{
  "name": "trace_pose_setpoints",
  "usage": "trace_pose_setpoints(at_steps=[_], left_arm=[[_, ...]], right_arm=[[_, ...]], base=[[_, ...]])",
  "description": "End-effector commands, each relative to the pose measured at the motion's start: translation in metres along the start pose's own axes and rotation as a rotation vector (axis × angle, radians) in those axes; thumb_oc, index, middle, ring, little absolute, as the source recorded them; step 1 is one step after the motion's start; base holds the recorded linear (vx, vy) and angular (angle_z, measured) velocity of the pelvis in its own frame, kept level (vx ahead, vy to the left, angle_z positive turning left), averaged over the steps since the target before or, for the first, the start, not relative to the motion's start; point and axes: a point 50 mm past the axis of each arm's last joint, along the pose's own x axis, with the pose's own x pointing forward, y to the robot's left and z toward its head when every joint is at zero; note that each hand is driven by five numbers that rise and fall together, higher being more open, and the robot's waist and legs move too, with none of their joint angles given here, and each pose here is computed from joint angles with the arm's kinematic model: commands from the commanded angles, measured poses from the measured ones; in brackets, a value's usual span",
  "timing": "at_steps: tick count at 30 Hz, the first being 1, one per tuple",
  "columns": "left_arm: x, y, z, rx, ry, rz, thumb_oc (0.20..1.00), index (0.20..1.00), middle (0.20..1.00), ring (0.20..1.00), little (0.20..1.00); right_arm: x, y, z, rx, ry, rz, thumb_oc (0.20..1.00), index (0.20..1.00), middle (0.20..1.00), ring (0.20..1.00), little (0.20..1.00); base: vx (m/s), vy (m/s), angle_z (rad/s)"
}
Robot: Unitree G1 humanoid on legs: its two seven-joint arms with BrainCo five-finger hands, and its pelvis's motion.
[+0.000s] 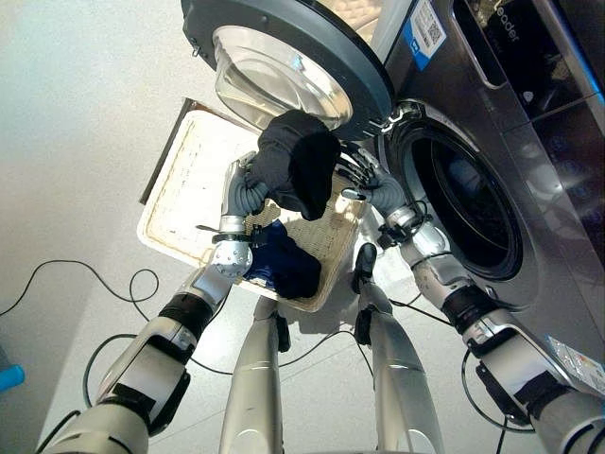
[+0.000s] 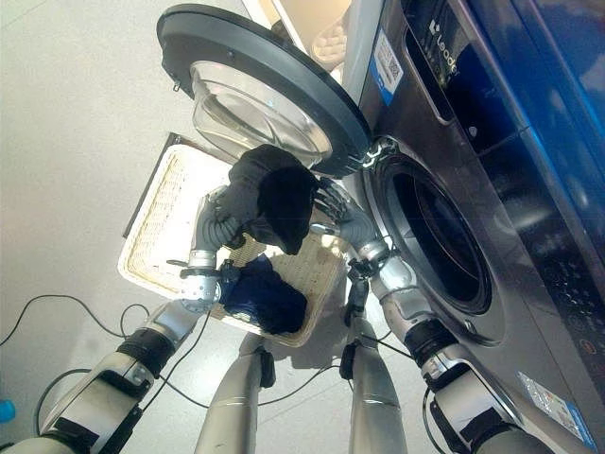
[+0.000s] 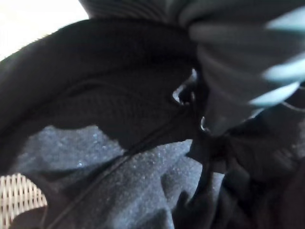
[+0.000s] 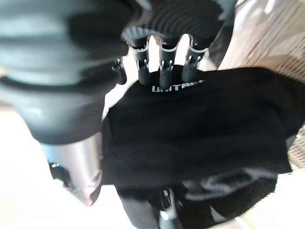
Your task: Put the clothes into the washing machine.
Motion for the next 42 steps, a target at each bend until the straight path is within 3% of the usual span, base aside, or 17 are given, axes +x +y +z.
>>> trace_pose_setpoints(at_steps=[1,17,33,34,35,42], left_arm=[[0.024,0.0,0.045,-0.157,-0.223,-0.008,0.2,0.2,0.2,0.2,0.2],[0.026,-0.026,0.085,-0.396,-0.341,-0.238,0.2,0.2,0.2,0.2,0.2],[0.019,-0.052,0.113,-0.669,-0.348,-0.415,0.2,0.2,0.2,0.2,0.2],[0.018,-0.053,0.113,-0.674,-0.34,-0.42,0.2,0.2,0.2,0.2,0.2],[0.018,-0.055,0.114,-0.676,-0.334,-0.423,0.2,0.2,0.2,0.2,0.2],[0.014,-0.059,0.109,-0.661,-0.301,-0.425,0.2,0.2,0.2,0.2,0.2]], right_arm=[[0.013,0.01,0.017,-0.167,-0.009,0.132,1.0,1.0,1.0,1.0,1.0],[0.033,0.021,0.002,-0.286,0.188,0.212,1.0,1.0,1.0,1.0,1.0],[0.044,0.023,0.006,-0.012,0.075,0.011,1.0,1.0,1.0,1.0,1.0],[0.044,0.024,0.006,-0.004,0.068,0.005,0.821,0.821,0.821,0.821,0.821],[0.046,0.025,0.009,0.002,0.047,-0.004,0.2,0.2,0.2,0.2,0.2],[0.045,0.02,0.016,0.002,-0.023,-0.087,0.2,0.2,0.2,0.2,0.2]], base=[[0.02,-0.031,0.02],[0.02,-0.026,0.04],[0.02,-0.015,0.05],[0.0,0.0,0.0],[0.0,0.0,0.0],[0.0,0.0,0.0]])
